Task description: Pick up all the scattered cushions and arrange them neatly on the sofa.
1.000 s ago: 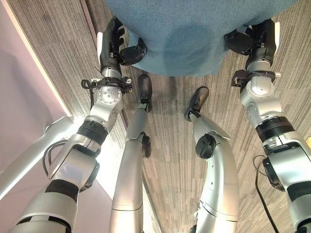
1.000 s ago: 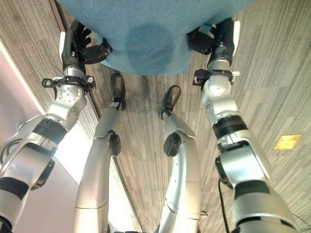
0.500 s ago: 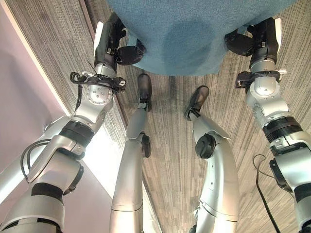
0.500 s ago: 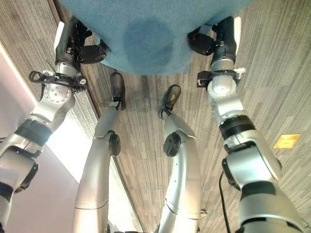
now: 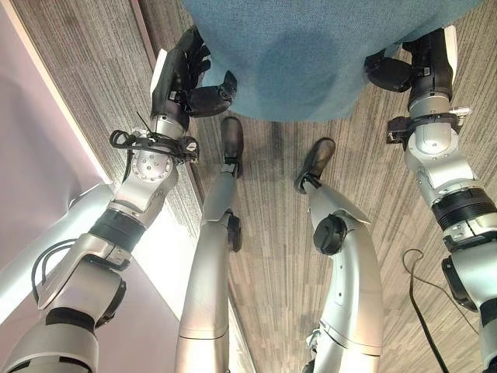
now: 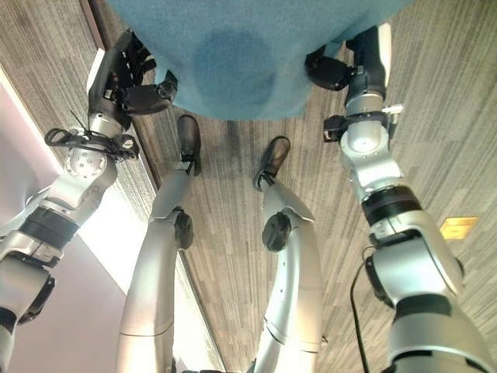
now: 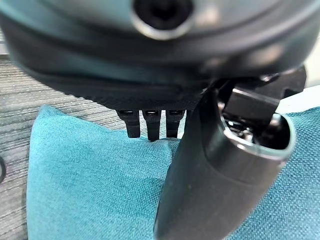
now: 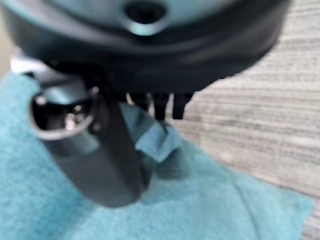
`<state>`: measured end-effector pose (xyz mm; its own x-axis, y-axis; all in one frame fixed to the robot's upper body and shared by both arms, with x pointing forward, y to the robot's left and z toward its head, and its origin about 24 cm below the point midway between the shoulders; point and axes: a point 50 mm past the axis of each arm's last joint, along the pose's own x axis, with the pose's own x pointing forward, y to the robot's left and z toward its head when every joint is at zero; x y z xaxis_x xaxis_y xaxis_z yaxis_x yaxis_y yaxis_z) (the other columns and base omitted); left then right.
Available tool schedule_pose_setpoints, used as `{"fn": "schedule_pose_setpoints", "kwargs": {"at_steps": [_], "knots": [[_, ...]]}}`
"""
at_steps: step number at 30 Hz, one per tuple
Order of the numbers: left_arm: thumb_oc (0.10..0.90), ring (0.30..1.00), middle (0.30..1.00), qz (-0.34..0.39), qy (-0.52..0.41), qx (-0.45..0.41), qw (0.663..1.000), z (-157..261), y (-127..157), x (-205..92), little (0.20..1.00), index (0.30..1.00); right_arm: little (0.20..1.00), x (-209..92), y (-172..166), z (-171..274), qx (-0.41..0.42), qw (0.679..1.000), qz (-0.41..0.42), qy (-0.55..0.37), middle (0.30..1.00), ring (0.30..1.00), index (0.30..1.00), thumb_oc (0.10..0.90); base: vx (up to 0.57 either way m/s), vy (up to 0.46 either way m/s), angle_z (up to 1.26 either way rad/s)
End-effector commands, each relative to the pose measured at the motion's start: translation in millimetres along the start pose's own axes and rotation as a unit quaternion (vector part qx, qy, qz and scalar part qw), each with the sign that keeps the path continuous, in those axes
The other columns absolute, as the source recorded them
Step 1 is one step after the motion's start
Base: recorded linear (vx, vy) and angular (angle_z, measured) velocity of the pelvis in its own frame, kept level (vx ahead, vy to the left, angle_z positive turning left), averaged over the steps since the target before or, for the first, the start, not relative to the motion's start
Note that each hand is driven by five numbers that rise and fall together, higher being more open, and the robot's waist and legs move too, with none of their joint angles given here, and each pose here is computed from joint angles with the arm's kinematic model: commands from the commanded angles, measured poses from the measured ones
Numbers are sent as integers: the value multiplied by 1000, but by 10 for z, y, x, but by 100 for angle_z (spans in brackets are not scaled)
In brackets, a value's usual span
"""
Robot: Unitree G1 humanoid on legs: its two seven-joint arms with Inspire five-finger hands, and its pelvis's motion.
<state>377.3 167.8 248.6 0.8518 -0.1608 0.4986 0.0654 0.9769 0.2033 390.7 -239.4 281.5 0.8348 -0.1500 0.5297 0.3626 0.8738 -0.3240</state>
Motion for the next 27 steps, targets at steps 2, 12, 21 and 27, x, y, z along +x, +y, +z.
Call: {"fn": "schedule_pose_setpoints", "kwargs": {"at_steps": [2, 12, 21, 27], "knots": [[800, 900, 900, -119, -69, 34, 990, 185, -243, -143, 900, 900, 900, -180, 712, 397, -18, 978, 175, -115, 900, 900, 900, 800, 8, 46, 1], [800, 900, 900, -216, -68, 161, 961, 213, -270, -245, 900, 900, 900, -192, 622, 380, -50, 973, 190, -125, 900, 900, 900, 800, 10, 42, 0], [800, 900, 900, -135, -75, 152, 976, 201, -326, -3, 900, 900, 900, -194, 714, 442, -43, 973, 182, -135, 900, 900, 900, 800, -1, 12, 0], [800, 900, 900, -42, -69, 77, 994, 171, -417, 152, 900, 900, 900, -208, 927, 558, 16, 976, 169, -138, 900, 900, 900, 800, 0, 0, 0]]}}
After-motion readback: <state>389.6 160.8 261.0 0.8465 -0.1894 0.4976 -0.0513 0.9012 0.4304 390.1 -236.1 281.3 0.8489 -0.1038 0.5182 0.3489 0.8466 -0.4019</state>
